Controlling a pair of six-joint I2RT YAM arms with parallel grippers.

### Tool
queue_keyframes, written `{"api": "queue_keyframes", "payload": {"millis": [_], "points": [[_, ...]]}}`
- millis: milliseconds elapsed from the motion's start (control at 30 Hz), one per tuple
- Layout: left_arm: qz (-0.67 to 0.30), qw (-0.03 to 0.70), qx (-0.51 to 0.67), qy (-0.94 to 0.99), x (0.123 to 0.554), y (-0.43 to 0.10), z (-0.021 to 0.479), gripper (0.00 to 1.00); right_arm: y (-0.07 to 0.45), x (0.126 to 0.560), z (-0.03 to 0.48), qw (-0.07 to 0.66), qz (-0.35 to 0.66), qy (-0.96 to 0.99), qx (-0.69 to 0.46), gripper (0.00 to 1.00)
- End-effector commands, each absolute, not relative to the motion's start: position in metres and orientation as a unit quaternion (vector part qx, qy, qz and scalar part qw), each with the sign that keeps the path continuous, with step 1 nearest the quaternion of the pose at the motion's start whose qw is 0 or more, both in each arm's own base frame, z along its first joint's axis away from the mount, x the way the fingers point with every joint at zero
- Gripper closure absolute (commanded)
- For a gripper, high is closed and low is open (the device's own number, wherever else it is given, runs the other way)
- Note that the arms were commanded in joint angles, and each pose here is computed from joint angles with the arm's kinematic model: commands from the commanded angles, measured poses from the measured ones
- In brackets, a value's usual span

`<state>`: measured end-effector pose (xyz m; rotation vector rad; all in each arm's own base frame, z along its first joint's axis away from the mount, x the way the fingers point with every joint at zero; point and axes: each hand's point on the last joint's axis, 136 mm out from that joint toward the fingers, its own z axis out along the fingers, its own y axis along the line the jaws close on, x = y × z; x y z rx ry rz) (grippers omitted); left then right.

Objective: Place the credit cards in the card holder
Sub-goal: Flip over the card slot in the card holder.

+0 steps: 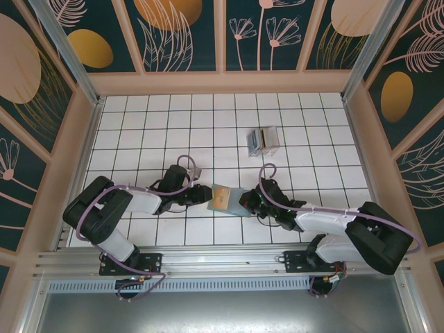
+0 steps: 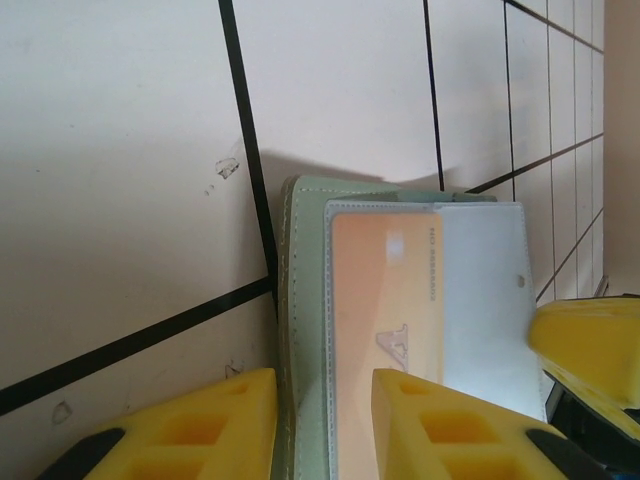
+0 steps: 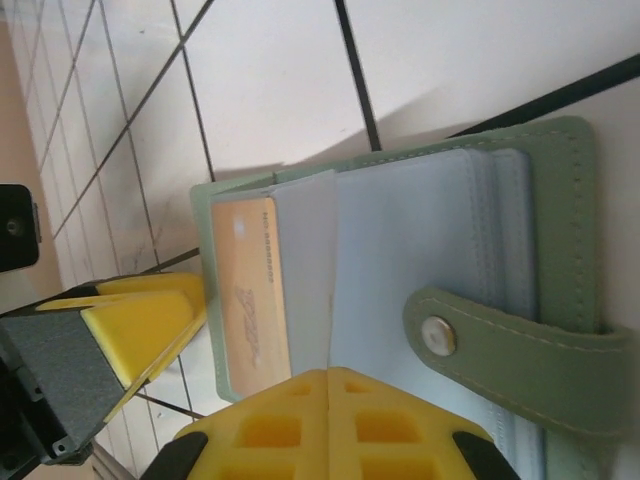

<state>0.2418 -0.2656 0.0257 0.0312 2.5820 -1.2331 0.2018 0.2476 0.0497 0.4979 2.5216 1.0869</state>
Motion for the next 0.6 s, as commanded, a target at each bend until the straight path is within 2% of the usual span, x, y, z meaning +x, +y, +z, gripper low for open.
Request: {"api": "queue_keyframes", "payload": {"millis": [0, 233, 333, 433, 467, 500, 567], "points": [[-0.365, 0.132, 0.008, 0.922, 0.242, -0.249, 0.000, 0.67, 0.240, 0.204, 0.058, 0.180, 0.360, 0.898, 0.177, 1.00], [-0.360, 0.130, 0.019, 0.924, 0.248, -0.254, 0.004, 0.70, 0.243, 0.211, 0.080, 0.217, 0.378, 0.890, 0.130, 1.00], [-0.365, 0.134, 0.017, 0.921, 0.248, -0.255, 0.008, 0.67, 0.260, 0.215, 0.094, 0.224, 0.410, 0.878, 0.100, 1.00], [-0.392, 0.134, 0.010, 0.910, 0.247, -0.260, 0.017, 0.61, 0.280, 0.222, 0.102, 0.215, 0.430, 0.872, 0.090, 1.00], [-0.399, 0.136, 0.006, 0.907, 0.246, -0.260, 0.020, 0.60, 0.289, 0.224, 0.103, 0.212, 0.436, 0.871, 0.084, 0.94], [-0.403, 0.139, 0.004, 0.904, 0.245, -0.260, 0.022, 0.57, 0.300, 0.225, 0.105, 0.211, 0.441, 0.869, 0.075, 0.81], [-0.412, 0.143, -0.001, 0.900, 0.245, -0.259, 0.027, 0.52, 0.321, 0.226, 0.108, 0.194, 0.457, 0.866, 0.059, 0.67]]}}
